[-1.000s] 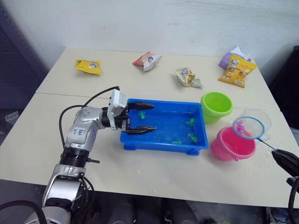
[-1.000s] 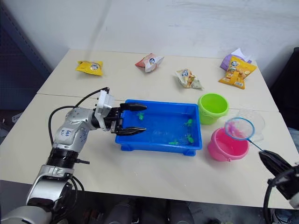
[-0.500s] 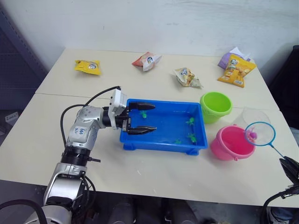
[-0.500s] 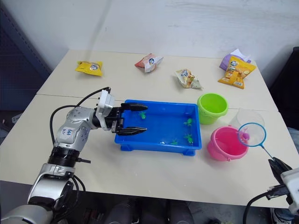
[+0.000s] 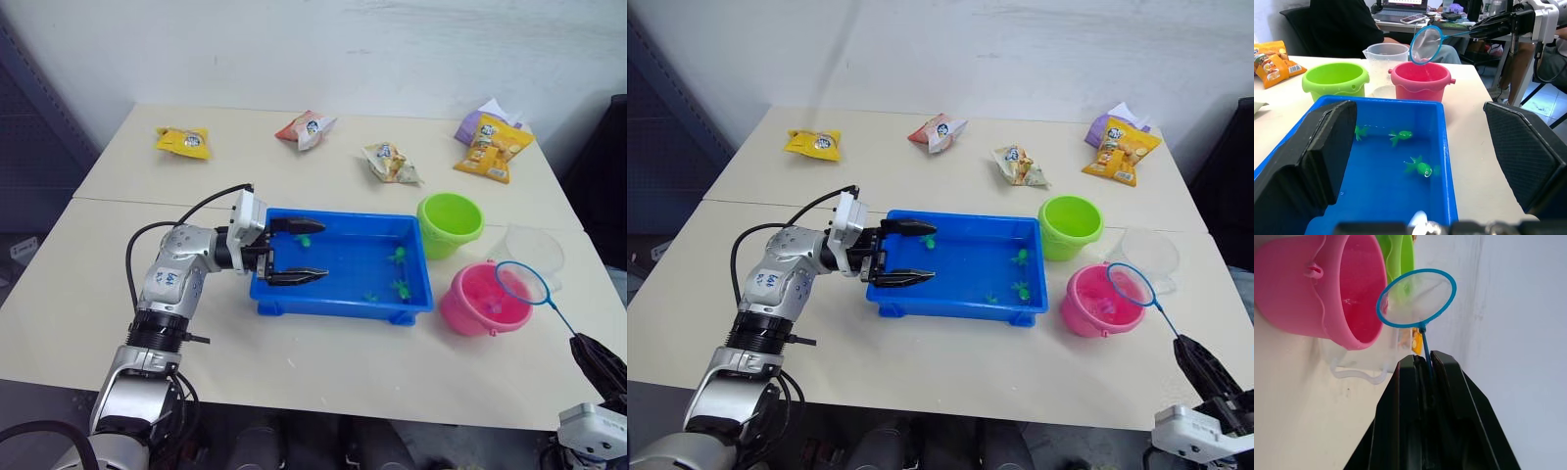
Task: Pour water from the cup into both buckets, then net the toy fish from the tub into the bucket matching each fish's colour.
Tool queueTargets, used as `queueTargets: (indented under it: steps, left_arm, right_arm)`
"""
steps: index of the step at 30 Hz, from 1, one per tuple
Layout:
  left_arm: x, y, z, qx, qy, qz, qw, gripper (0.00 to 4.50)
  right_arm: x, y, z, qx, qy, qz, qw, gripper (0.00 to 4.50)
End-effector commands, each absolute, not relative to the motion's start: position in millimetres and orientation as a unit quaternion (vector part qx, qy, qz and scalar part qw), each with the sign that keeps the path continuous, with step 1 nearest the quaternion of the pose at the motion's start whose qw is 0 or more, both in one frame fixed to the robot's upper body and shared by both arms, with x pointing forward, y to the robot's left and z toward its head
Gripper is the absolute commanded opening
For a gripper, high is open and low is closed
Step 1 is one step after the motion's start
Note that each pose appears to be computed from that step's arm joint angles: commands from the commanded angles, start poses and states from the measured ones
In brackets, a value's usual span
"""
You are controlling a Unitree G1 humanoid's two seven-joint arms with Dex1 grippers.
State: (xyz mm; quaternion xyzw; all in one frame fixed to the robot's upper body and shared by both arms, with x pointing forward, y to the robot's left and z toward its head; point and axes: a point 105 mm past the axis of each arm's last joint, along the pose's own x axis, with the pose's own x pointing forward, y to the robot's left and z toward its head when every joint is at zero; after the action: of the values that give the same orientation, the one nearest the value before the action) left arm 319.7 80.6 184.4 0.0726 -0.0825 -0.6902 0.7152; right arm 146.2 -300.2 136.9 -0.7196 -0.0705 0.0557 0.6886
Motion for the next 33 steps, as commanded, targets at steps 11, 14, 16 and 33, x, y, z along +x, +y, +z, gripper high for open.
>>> queueTargets:
  steps: [11, 14, 16, 33]
  left_arm:
    - [320, 92, 185, 0.089, -0.084, -0.678, 0.724, 4.46]
    - [321, 98, 182, 0.089, -0.080, -0.669, 0.734, 4.46]
    - [320, 101, 180, 0.091, -0.079, -0.663, 0.739, 4.46]
    - [311, 117, 179, 0.112, -0.082, -0.624, 0.769, 4.46]
  right_arm:
    - [169, -267, 194, -0.403, -0.142, 0.099, 0.899, 0.00]
    - [177, -240, 201, -0.336, -0.127, 0.186, 0.914, 0.00]
    - [184, -228, 204, -0.313, -0.110, 0.230, 0.915, 0.00]
    - [264, -205, 208, -0.554, 0.012, 0.416, 0.721, 0.00]
